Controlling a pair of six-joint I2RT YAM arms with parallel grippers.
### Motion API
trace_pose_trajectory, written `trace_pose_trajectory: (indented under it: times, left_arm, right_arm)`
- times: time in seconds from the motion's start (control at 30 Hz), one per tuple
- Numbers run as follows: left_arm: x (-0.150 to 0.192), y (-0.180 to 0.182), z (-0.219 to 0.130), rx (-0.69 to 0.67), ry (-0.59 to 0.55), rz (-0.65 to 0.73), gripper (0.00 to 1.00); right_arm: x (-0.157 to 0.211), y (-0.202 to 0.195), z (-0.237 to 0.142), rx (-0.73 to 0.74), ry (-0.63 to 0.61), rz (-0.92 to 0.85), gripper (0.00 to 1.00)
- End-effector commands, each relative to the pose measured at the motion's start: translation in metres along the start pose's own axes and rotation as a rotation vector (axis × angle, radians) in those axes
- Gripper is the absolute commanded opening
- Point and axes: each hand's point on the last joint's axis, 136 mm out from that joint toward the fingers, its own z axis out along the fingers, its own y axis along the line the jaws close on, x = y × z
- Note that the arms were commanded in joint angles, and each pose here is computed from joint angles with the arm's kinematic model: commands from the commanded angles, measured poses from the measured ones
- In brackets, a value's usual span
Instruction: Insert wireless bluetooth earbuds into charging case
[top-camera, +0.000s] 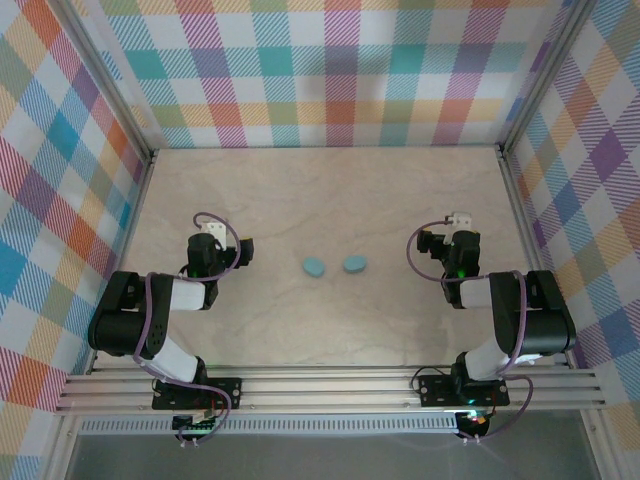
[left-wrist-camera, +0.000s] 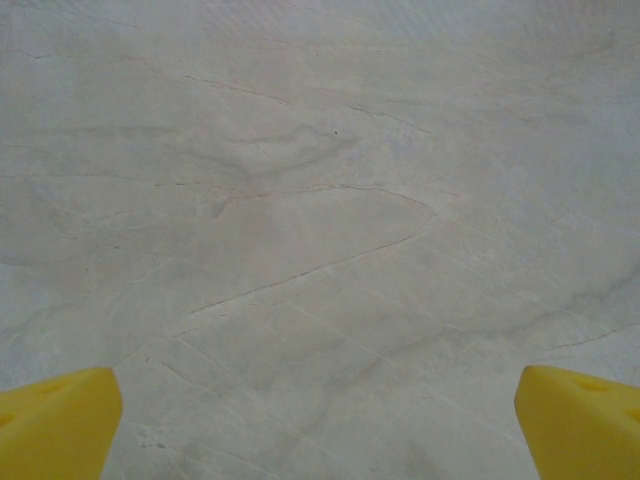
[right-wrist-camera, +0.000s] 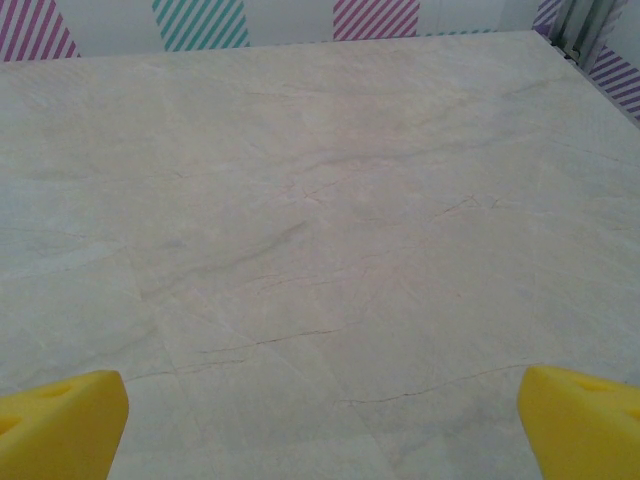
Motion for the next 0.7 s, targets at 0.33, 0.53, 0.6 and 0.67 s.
trace_pose_trajectory:
  times: [0.33, 0.53, 0.6, 0.67]
  left_arm:
    - [-0.0135, 0.0059, 0.0007, -0.018, -0.049, -0.016, 1.00]
    - [-0.0141, 0.0063, 0.0008, -0.019, -0.050, -0.016, 1.00]
    - [-0.0137, 0.0060, 0.0007, -0.018, -0.049, -0.016, 1.00]
    - [-0.0141, 0.0061, 0.0008, -0.018, -0.050, -0.016, 1.00]
  right_arm:
    - [-0.0092, 0.0009, 0.0013, -0.010, -0.022, 0.016, 1.00]
    - [-0.0081, 0.0011, 0.0026, -0.011, -0.014, 0.018, 1.00]
    - [-0.0085, 0.0018, 0.0019, -0.014, -0.017, 0.017, 1.00]
    - [-0.0092, 0.0014, 0.0014, -0.013, -0.021, 0.017, 1.00]
